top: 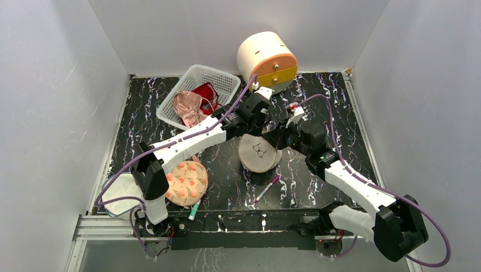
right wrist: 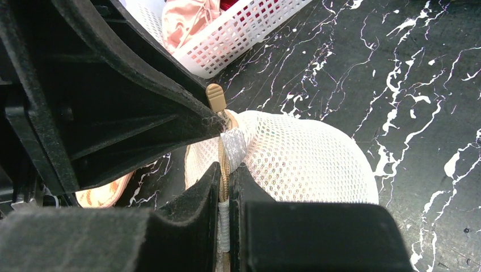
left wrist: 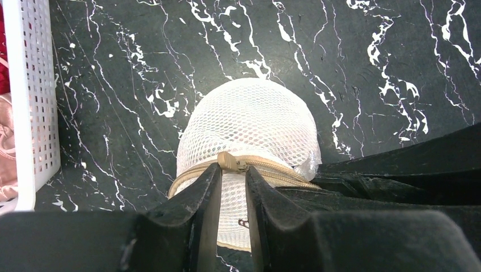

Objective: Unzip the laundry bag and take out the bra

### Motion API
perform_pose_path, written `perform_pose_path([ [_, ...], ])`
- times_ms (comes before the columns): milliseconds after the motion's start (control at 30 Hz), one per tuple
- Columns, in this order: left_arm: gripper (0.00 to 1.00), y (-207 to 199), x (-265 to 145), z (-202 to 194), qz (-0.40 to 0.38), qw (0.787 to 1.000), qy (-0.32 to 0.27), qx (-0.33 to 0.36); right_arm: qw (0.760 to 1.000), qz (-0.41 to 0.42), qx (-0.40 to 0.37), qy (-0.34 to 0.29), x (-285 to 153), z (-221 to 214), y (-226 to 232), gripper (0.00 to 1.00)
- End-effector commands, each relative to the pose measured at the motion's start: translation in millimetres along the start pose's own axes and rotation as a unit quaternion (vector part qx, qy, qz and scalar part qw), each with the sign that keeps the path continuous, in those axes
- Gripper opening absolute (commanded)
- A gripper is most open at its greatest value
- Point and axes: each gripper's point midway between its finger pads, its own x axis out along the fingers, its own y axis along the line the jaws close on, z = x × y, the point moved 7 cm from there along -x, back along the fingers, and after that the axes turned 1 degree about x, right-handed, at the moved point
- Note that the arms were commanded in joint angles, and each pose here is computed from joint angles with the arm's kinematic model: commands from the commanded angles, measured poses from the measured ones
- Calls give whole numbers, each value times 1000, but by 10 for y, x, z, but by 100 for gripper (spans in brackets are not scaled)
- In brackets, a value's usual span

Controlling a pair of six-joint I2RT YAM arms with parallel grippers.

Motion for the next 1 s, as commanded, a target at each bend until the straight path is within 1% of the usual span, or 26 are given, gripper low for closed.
perform_pose_path([
  [0, 22, -35, -148, 127, -24, 999, -19, -15, 998, 30, -19, -56, 9, 329, 143, 0],
  [300, 23, -51, -117, 132, -26, 999, -18, -14, 998, 30, -21, -57, -6, 333, 149, 0],
  [400, 21, -45, -106, 123, -22, 1000, -17, -12, 998, 31, -21, -57, -5, 337, 154, 0],
  [600, 12, -17, -122, 142, -11, 1000, -21, -8, 998, 33, -22, -56, 1, 348, 160, 0],
  [633, 9, -10, -143, 151, -11, 1000, -25, -9, 998, 33, -22, -56, 4, 348, 160, 0],
  [700, 0, 43, -199, 174, 2, 999, -37, -15, 998, 31, -19, -55, 3, 341, 155, 0],
  [800, 0, 215, -355, 167, 50, 995, -73, -46, 997, 8, -2, -72, -42, 354, 124, 0],
  [867, 0, 307, -447, 147, 72, 991, -88, -66, 995, -34, 27, -86, -72, 335, 46, 0],
  [900, 0, 337, -480, 134, 76, 990, -94, -75, 994, -49, 40, -88, -79, 302, 7, 1],
  [933, 0, 353, -538, 135, 76, 988, -100, -92, 994, -52, 50, -82, -81, 255, -7, 12],
  [967, 0, 358, -558, 134, 73, 987, -103, -98, 994, -53, 52, -77, -78, 219, -15, 14],
])
